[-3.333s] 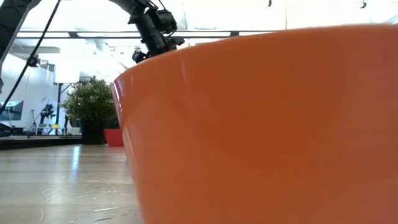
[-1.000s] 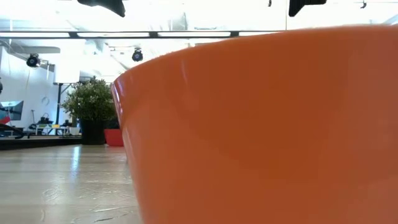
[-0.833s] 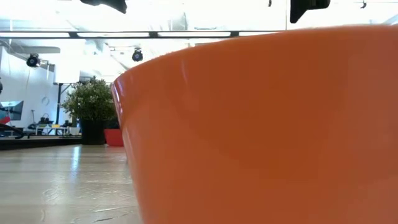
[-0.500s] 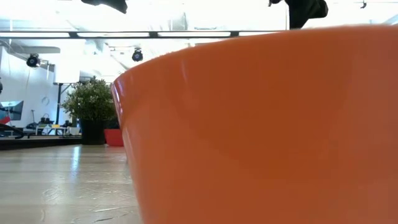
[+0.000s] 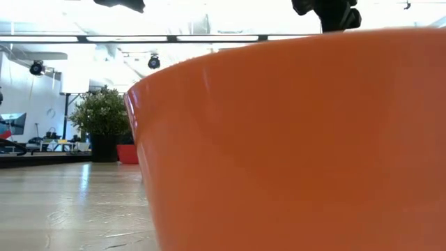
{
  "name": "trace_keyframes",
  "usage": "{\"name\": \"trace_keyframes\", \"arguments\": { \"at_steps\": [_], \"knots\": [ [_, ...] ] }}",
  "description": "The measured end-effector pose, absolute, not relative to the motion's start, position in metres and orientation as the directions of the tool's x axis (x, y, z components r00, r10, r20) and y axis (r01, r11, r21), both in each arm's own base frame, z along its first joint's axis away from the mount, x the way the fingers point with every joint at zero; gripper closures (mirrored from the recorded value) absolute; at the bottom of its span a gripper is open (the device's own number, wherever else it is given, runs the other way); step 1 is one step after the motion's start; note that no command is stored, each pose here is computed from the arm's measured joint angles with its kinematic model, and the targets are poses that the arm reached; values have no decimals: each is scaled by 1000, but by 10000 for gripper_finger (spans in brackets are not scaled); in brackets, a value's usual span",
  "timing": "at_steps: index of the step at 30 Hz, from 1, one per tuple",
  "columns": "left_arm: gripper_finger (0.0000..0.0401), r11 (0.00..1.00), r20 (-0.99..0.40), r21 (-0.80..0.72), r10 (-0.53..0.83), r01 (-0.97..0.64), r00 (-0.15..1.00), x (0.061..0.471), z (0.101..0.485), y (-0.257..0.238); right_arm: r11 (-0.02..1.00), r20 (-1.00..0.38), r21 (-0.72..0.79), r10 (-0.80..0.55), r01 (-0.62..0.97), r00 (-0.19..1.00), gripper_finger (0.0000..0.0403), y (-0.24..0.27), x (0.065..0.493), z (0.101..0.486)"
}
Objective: Pick & Place Mini bowls
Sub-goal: Stack the top orange bowl on top of the orange bowl on the shelf
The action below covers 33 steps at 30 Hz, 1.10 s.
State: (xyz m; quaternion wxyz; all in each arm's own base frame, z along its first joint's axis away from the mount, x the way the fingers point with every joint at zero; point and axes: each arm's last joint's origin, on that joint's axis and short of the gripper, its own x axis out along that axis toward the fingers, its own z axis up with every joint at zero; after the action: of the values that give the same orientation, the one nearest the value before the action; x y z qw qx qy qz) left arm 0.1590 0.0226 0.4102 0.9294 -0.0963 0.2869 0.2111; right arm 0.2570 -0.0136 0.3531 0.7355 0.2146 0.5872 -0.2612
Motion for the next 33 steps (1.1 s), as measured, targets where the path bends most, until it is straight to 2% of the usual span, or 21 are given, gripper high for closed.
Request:
{"name": "trace_keyframes", "arguments": {
  "at_steps": [5,14,27,33],
  "knots": [
    [337,897,-576,-45,336,-439,745,160,410,23,782,-979,-1,-128,624,160,391,-13,263,348],
    [337,903,-579,-30,334,-429,744,161,409,23,783,-980,0,-124,622,156,352,-13,269,344],
    [337,903,-580,-29,334,-428,743,161,409,23,770,-975,16,-129,638,181,269,-13,272,343],
    [337,903,-580,-29,334,-428,743,161,409,23,771,-975,16,-129,636,181,247,-13,272,343]
  ]
}}
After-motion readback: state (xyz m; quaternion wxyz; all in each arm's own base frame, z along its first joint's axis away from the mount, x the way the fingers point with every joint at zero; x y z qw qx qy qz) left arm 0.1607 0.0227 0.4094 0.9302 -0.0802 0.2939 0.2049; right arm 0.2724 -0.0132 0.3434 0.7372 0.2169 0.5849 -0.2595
